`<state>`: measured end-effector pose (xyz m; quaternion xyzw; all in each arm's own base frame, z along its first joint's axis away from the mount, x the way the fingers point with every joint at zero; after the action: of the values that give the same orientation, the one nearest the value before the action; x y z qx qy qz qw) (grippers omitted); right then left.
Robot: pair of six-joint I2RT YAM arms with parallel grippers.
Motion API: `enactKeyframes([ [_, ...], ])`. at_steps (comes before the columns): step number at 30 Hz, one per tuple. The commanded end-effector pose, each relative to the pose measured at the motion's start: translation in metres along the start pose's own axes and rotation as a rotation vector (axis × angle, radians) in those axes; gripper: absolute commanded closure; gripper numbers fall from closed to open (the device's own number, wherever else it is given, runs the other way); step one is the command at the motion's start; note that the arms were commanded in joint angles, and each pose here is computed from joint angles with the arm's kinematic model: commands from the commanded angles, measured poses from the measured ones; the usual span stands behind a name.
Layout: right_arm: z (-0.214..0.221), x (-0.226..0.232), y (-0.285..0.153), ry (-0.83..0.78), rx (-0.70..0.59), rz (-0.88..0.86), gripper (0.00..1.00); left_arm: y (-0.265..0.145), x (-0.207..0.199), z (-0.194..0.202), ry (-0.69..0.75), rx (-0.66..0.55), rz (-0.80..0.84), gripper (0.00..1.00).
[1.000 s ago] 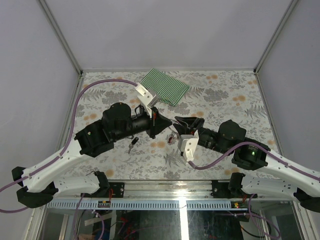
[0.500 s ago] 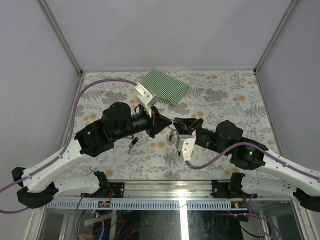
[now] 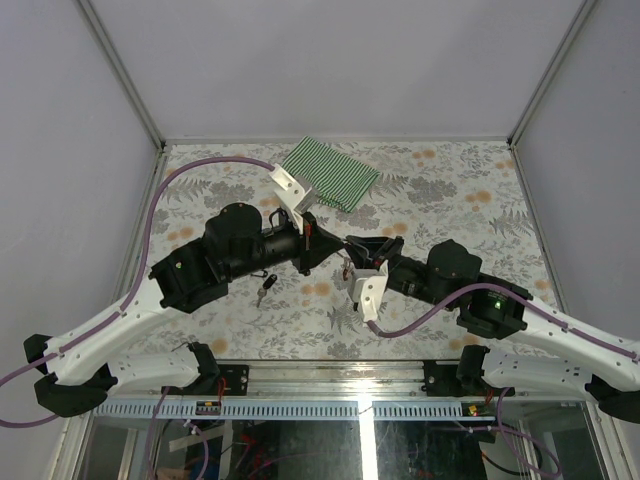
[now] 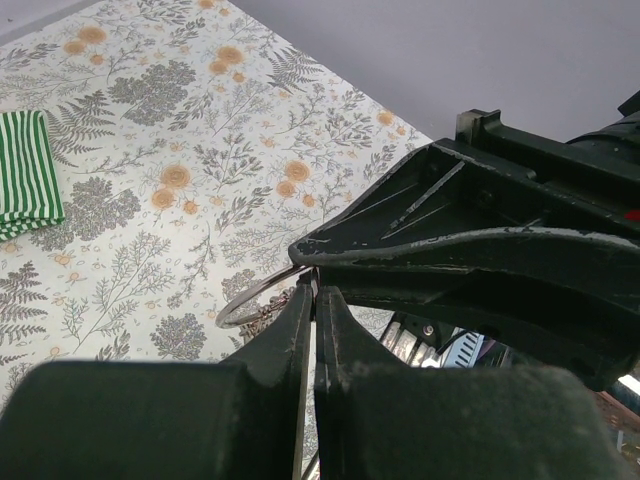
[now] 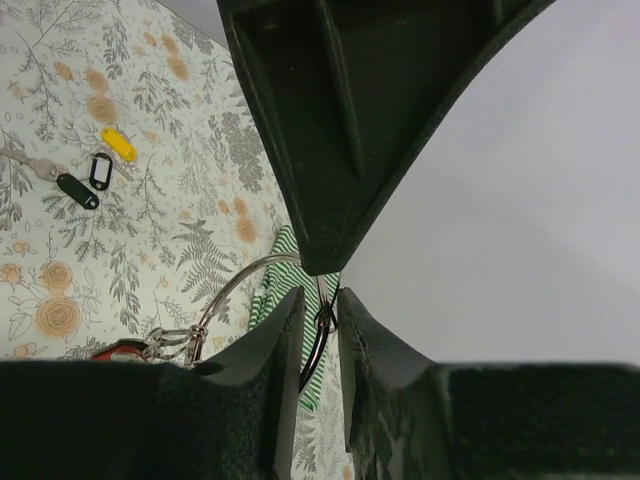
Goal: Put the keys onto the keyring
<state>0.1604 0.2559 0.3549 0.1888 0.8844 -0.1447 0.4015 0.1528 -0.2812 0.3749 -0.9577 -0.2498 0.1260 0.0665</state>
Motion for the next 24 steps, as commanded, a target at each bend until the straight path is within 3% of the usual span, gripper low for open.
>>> enactKeyframes([
  [1,-0.009,-0.014,0.002,-0.005,-0.028,0.067,0.76,-0.004,-0.006,-0.023,0.011,-0.07,0.03,1.0],
  [8,-0.008,-0.014,0.0,-0.006,-0.018,0.065,0.98,-0.007,-0.005,-0.024,0.013,-0.073,0.023,1.0],
  [13,-0.009,-0.018,-0.003,0.011,-0.009,0.07,1.0,-0.009,-0.003,-0.025,0.016,-0.076,0.013,0.99],
  [20,-0.009,-0.024,-0.004,0.024,0.016,0.091,1.0,-0.018,0.005,-0.026,0.011,-0.094,-0.038,0.5],
  [24,-0.006,-0.025,-0.004,0.023,0.033,0.101,1.0,-0.031,0.016,-0.026,-0.003,-0.115,-0.125,0.42],
])
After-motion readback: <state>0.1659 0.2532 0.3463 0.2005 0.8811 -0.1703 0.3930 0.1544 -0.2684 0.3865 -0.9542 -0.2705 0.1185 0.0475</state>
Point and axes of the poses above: each gripper's point midway between its finger pads, its own y axis out along the fingers, its own x axis along the line the jaws close on, z = x × y, the point moved 3 cm from there along -y, back along the fingers, and after that the axes turned 5 degrees about y, right-handed, at the moved point
